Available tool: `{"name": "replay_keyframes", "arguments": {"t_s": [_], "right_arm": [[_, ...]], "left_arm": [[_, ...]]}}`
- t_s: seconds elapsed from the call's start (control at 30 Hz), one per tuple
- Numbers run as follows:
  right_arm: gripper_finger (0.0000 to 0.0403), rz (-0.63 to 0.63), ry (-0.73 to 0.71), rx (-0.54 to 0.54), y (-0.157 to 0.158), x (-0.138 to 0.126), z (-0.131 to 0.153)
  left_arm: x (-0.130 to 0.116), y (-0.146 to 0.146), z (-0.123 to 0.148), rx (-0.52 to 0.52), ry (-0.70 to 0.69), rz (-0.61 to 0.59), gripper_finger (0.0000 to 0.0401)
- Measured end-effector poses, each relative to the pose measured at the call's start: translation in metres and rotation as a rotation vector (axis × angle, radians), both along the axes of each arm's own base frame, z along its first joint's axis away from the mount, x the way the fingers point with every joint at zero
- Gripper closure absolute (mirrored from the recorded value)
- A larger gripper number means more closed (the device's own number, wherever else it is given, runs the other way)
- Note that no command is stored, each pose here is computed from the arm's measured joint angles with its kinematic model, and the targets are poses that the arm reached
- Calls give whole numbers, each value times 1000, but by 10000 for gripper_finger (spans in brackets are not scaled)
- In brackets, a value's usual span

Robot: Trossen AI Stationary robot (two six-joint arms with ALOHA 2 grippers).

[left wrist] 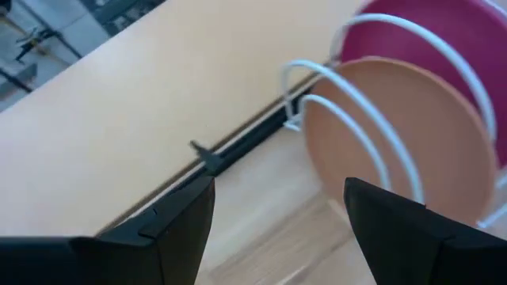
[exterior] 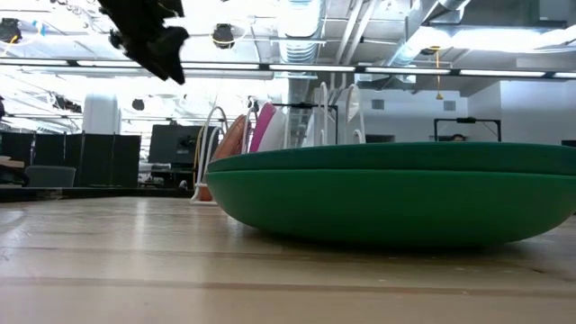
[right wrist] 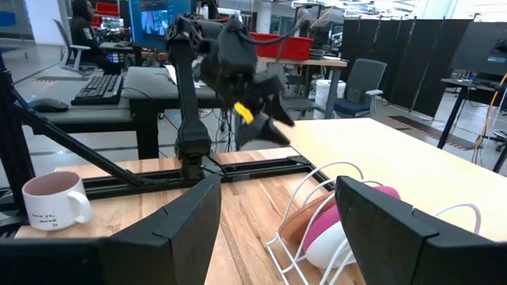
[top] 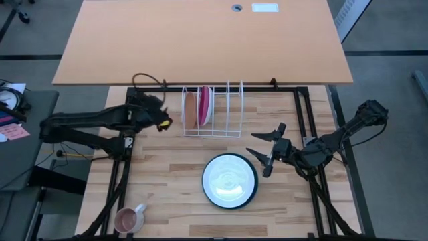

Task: Sort dishes
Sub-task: Put the white plate in the dish rack

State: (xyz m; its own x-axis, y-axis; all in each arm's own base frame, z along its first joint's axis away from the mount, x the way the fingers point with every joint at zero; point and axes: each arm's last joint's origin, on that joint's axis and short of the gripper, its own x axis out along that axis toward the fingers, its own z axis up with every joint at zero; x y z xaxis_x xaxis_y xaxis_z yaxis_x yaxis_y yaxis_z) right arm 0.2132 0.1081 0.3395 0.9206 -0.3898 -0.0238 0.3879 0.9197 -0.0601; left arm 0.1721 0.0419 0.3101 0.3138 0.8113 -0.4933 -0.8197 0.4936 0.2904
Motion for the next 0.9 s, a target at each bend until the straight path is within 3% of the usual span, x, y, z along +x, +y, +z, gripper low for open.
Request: {"name": "replay_keyframes", "arguments": {"t_s": [0.2,0.43,0.6,0.8,0.9], "right_arm": [[148,-1,-6,13,0,0,0],[148,-10,-11,24,-2,1,0],[148,-10,-10,23,-2,1,0],[148,-10,9,12,-2,1,-2],[148,-10,13,23,-2,1,-3]], "left_arm": [[-10,0,-2,-6,-8,33,140],[-8,20,-48,19,89,69,172],[-7,37,-66,-81,47,-19,199],[-9,43,-69,-211,-2,-119,256],[-17,36,-65,-352,1,-186,293]]}}
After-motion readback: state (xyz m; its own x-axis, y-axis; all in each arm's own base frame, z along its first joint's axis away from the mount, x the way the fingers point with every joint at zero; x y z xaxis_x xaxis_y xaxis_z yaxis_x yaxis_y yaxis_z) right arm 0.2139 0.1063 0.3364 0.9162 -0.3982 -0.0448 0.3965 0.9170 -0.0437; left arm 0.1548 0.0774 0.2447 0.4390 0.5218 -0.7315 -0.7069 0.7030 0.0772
